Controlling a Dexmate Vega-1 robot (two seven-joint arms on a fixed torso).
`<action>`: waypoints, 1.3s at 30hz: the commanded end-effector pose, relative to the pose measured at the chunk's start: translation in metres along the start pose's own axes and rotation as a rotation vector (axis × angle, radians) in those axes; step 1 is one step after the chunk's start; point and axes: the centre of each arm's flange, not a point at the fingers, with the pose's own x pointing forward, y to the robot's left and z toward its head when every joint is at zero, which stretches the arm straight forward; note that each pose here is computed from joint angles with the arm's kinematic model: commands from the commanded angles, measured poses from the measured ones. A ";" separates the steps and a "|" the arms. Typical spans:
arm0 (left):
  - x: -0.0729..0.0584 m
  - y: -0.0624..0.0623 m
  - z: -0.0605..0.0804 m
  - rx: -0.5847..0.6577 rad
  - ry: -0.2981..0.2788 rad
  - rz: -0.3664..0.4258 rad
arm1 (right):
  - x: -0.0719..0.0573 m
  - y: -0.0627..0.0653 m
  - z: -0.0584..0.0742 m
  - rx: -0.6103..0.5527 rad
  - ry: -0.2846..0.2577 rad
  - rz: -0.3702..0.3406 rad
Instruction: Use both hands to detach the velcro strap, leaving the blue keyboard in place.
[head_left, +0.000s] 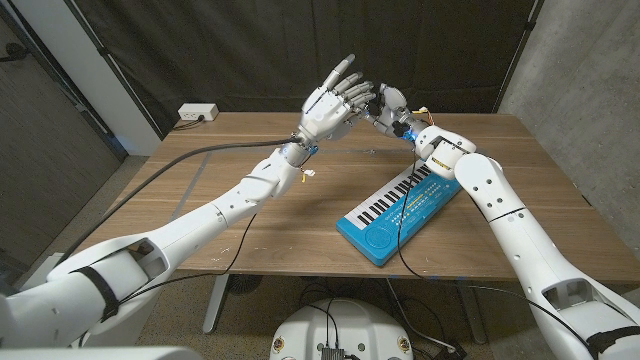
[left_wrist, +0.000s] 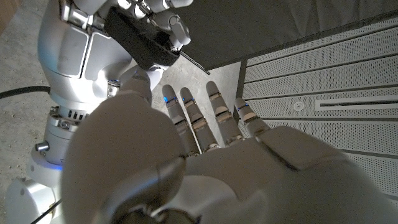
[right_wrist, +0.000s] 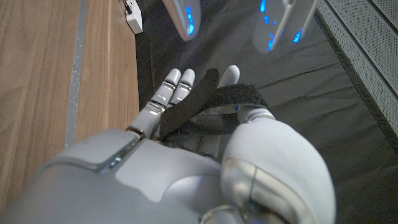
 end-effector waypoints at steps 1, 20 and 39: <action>0.004 -0.002 0.000 -0.002 0.024 -0.034 | -0.004 -0.002 -0.001 0.005 -0.007 -0.016; 0.004 -0.013 0.005 -0.049 0.023 -0.029 | -0.009 -0.003 -0.003 0.012 -0.023 -0.013; 0.010 -0.024 0.007 -0.077 0.023 -0.038 | -0.012 -0.003 0.002 0.018 -0.034 -0.002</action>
